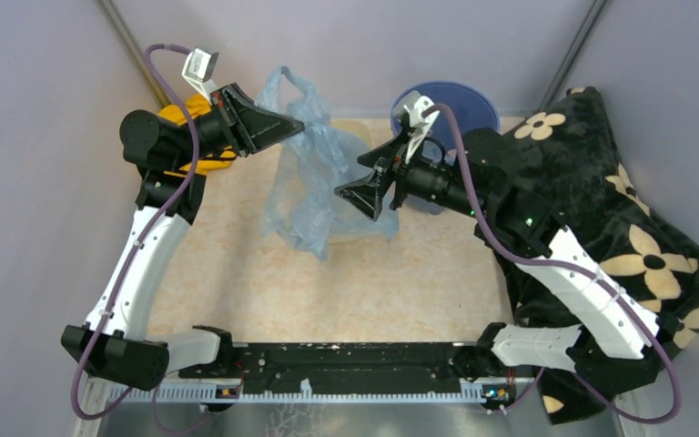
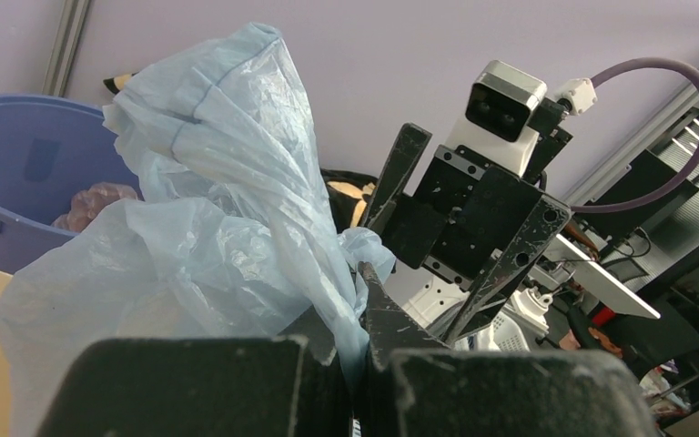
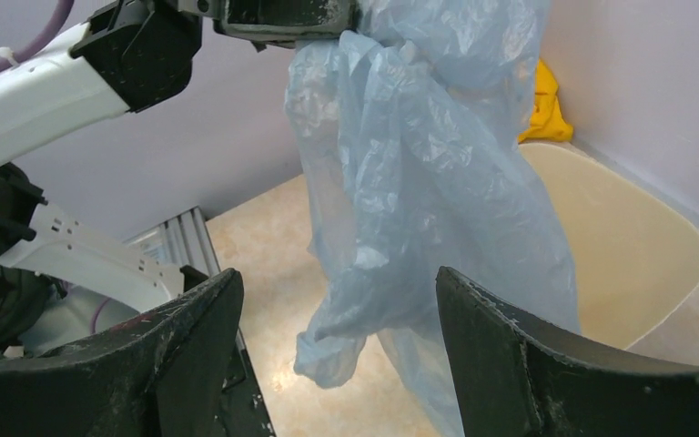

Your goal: Put the trash bags into the trash bin

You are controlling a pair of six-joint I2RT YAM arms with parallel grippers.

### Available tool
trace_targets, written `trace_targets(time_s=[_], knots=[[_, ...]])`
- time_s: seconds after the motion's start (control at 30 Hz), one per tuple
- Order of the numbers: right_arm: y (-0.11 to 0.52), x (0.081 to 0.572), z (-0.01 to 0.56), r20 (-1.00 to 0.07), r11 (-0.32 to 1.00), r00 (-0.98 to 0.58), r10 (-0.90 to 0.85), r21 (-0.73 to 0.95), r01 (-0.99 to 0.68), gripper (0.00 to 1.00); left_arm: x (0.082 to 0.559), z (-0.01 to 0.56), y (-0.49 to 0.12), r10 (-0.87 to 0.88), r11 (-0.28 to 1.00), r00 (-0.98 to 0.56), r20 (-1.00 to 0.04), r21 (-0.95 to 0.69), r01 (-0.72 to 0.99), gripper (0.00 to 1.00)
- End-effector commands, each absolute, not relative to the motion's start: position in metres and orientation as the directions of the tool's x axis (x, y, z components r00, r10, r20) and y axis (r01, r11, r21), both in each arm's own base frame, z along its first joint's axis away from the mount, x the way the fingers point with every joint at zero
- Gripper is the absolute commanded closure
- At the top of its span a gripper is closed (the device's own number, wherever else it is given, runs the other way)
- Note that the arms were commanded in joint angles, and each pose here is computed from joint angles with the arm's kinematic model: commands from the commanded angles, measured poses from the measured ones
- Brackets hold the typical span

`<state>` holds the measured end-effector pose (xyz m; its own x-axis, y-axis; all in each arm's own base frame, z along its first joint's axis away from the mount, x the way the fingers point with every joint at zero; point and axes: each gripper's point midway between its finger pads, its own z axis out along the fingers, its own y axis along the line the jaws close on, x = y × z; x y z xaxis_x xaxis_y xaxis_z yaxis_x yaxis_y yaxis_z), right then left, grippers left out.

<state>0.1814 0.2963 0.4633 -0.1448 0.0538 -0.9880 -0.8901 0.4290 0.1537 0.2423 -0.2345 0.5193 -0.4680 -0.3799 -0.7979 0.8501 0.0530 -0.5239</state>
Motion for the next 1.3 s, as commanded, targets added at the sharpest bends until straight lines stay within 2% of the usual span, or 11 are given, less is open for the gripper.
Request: trace_targets(time_s=[0.0, 0.2, 0.3, 0.5, 0.57, 0.6, 0.77, 0.9, 0.97, 1.1, 1.27], knots=[[0.311, 0.192, 0.475, -0.985, 0.437, -0.129, 0.111, 0.165, -0.884, 0.23, 0.24, 0.525, -0.232, -0.394, 0.059, -0.421, -0.817, -0.48, 0.875, 1.0], [0.32, 0.216, 0.468, -0.984, 0.522, -0.141, 0.108, 0.177, -0.834, 0.25, 0.237, 0.524, -0.232, -0.389, 0.048, -0.425, -0.817, -0.479, 0.877, 1.0], [0.326, 0.224, 0.466, -0.984, 0.538, -0.142, 0.11, 0.179, -0.824, 0.32, 0.233, 0.525, -0.232, -0.387, 0.039, -0.423, -0.82, -0.473, 0.88, 1.0], [0.33, 0.229, 0.466, -0.984, 0.545, -0.136, 0.115, 0.177, -0.82, 0.9, 0.226, 0.527, -0.231, -0.378, 0.035, -0.412, -0.829, -0.457, 0.889, 1.0], [0.326, 0.228, 0.466, -0.985, 0.552, -0.13, 0.117, 0.174, -0.815, 1.0, 0.225, 0.527, -0.23, -0.376, 0.038, -0.407, -0.833, -0.453, 0.891, 1.0], [0.324, 0.228, 0.467, -0.985, 0.558, -0.127, 0.118, 0.172, -0.812, 1.0, 0.225, 0.526, -0.23, -0.376, 0.043, -0.406, -0.833, -0.453, 0.89, 0.98], [0.307, 0.226, 0.471, -0.988, 0.593, -0.107, 0.115, 0.155, -0.791, 1.0, 0.228, 0.524, -0.229, -0.38, 0.072, -0.395, -0.837, -0.452, 0.889, 0.71], [0.301, 0.221, 0.475, -0.989, 0.594, -0.098, 0.114, 0.147, -0.791, 1.0, 0.229, 0.523, -0.229, -0.381, 0.075, -0.397, -0.835, -0.456, 0.887, 0.61], [0.3, 0.22, 0.476, -0.988, 0.593, -0.096, 0.118, 0.148, -0.791, 1.0, 0.229, 0.523, -0.229, -0.38, 0.074, -0.399, -0.835, -0.457, 0.886, 0.66], [0.297, 0.222, 0.475, -0.989, 0.608, -0.094, 0.117, 0.146, -0.78, 1.0, 0.232, 0.521, -0.23, -0.378, 0.076, -0.41, -0.83, -0.469, 0.88, 0.91], [0.293, 0.22, 0.471, -0.989, 0.612, -0.099, 0.109, 0.146, -0.777, 1.0, 0.236, 0.518, -0.231, -0.38, 0.08, -0.417, -0.826, -0.478, 0.875, 1.0]])
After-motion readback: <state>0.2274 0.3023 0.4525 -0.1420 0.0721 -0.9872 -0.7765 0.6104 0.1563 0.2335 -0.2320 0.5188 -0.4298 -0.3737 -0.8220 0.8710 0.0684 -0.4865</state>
